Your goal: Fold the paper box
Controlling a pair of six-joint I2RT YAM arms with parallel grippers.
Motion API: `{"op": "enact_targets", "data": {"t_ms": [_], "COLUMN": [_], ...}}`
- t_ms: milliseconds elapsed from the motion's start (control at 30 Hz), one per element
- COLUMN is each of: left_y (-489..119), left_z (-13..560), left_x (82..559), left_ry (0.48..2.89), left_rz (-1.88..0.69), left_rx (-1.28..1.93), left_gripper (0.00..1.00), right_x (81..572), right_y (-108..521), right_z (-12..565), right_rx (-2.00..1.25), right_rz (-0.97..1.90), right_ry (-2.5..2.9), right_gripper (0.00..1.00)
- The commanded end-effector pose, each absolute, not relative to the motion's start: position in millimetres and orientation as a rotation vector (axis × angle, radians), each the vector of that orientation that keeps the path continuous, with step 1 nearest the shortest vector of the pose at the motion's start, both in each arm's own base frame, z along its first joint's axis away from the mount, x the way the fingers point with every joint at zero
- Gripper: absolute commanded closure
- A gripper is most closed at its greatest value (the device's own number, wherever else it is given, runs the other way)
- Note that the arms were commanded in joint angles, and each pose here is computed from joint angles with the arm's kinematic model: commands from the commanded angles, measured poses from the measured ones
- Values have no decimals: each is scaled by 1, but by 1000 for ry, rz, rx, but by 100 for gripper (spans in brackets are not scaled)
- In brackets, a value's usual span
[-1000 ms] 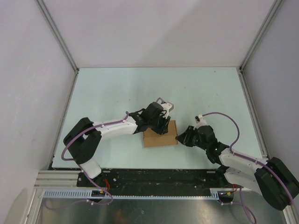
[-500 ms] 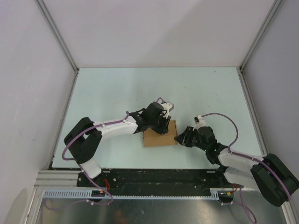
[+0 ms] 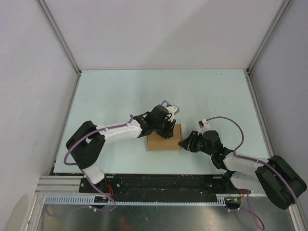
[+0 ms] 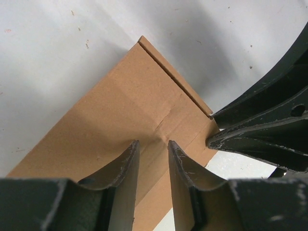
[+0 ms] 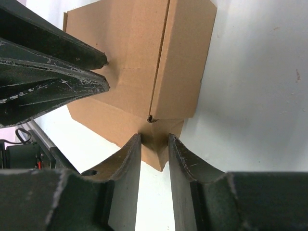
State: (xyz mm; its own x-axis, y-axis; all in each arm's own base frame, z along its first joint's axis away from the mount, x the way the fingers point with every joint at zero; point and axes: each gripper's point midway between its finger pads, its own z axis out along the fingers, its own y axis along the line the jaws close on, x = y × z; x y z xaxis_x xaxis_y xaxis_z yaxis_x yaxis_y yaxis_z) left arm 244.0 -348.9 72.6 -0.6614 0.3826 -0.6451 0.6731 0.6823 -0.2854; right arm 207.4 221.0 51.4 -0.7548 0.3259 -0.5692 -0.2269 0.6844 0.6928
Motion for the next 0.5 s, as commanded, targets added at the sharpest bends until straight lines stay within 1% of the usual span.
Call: {"op": "enact_targets", "data": {"t_ms": [0, 400, 433, 467], "left_y": [-361, -360, -360, -360], "left_z": [83, 81, 81, 81], "left_x": [247, 246, 246, 246], "left_ry": [2303, 2306, 2307, 2307], "left_rz": [-740, -739, -738, -736], "left_rx": [842, 843, 845, 844], "left_gripper": [65, 65, 65, 65], "right_x": [207, 210, 210, 210], "right_y": [227, 224, 224, 224], "right_z": [55, 53, 53, 54], "right_rx": [53, 68, 71, 69], "right_rz": [1068, 1048, 1048, 1047], "right_ry": [2178, 2177, 2177, 2177], "right_gripper": [69, 71, 71, 69]}}
